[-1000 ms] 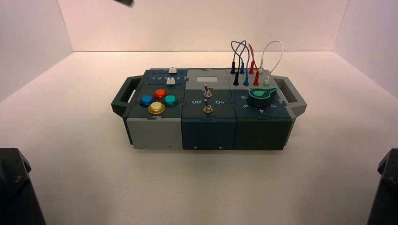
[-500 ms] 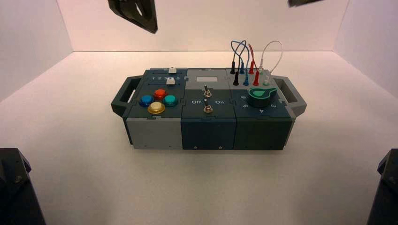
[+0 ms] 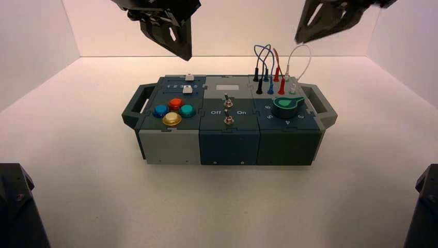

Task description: Pull the black wire.

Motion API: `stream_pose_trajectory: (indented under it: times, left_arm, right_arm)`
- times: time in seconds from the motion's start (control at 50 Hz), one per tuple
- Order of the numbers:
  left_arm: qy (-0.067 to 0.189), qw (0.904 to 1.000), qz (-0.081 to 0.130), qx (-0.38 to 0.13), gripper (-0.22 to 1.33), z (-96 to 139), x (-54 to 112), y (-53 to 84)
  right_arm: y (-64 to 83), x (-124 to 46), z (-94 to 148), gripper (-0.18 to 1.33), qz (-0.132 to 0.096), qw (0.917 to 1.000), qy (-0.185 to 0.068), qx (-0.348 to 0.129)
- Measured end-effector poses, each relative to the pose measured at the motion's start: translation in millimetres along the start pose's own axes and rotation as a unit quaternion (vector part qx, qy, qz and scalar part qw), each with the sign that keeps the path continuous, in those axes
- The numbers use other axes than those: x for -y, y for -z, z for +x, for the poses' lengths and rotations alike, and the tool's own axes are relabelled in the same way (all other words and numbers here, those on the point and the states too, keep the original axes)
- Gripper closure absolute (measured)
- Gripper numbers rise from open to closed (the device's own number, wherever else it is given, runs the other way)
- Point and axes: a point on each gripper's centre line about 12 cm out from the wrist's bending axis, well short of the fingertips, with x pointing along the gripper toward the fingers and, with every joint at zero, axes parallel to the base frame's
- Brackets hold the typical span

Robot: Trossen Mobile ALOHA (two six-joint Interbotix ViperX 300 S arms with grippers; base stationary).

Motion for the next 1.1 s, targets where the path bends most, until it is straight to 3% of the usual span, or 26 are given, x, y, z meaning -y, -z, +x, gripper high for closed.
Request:
stream_pose_trajectory:
  times: [0.32,0.56,0.72,1.1]
  left_arm:
    - [-0.001,0.9999,0.001,0.012,1.27,-7.0,0.0,-2.1]
    - [-0.001,0.9999,0.003,0.012,1.27,-7.0,-0.2,-2.1]
    - [-0.001,0.9999,0.003,0.011,1.27,-7.0,-0.2,-1.9]
    - [-0.001,0.9999,0.004,0.011,1.27,-7.0,0.3,-1.9]
  right_arm:
    - [-0.8,-14.1,40.7,0.80,-0.017,0.9964,-0.009,-0.082]
    - [-7.5,-15.7,56.9,0.70,-0.016,0.9945,-0.008,-0.103]
    - [-8.1,-15.1,69.2,0.48,-0.016,0.9920,-0.005,-0.125]
    - [-12.7,-15.3,87.0,0.49,-0.014,0.9898,-0.002,-0.142]
